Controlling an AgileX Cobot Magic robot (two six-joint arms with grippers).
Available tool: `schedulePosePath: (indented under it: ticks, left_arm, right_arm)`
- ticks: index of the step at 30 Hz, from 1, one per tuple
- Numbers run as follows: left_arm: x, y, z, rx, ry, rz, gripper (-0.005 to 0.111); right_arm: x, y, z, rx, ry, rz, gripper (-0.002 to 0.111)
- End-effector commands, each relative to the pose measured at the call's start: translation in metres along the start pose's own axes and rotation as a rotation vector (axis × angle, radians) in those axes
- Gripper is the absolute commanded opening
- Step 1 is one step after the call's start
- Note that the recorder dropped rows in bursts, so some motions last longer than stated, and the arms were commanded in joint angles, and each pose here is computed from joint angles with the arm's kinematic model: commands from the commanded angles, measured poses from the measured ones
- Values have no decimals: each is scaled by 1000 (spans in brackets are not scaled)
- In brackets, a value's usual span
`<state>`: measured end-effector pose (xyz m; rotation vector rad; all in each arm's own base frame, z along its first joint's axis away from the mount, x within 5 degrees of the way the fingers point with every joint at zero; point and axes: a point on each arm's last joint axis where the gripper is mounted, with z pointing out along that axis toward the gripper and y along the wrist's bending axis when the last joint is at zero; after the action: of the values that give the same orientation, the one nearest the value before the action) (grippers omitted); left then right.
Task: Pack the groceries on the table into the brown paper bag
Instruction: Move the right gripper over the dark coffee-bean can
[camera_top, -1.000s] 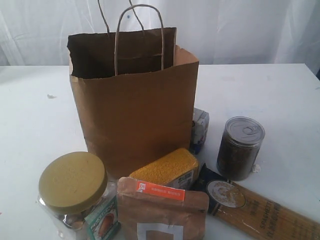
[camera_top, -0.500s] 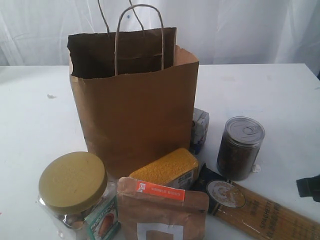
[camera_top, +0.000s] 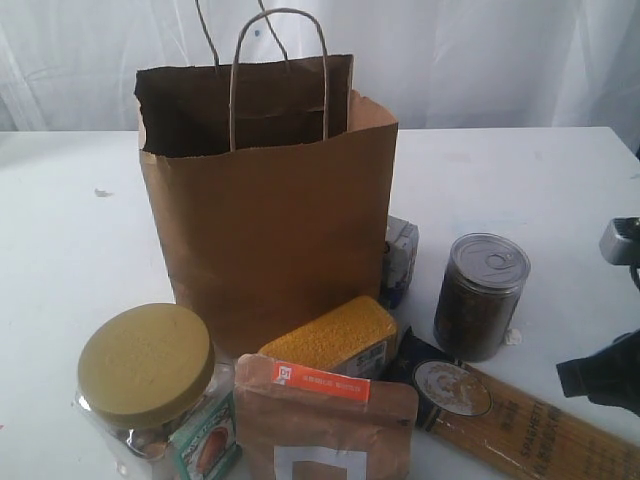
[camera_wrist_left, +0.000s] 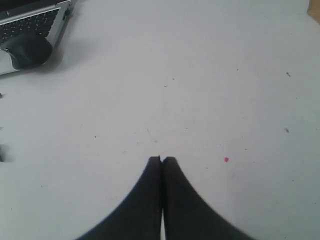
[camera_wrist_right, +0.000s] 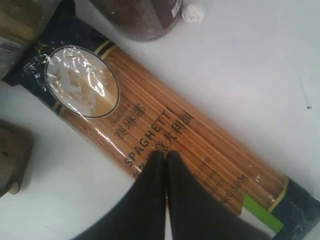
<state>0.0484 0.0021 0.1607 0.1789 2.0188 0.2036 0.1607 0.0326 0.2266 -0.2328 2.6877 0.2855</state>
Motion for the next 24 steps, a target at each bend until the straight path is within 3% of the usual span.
schedulePosePath:
  ticks: [1, 16, 24]
  left_arm:
    - [3, -1, 1, 8, 18, -7, 0]
    - [3, -1, 1, 8, 18, -7, 0]
    - [3, -1, 1, 8, 18, -7, 0]
  right_arm:
    - [10, 1, 8, -22, 35, 21, 0]
    - [14, 8, 10, -100, 52, 98, 0]
    - [-13, 32, -12, -329, -96, -189, 0]
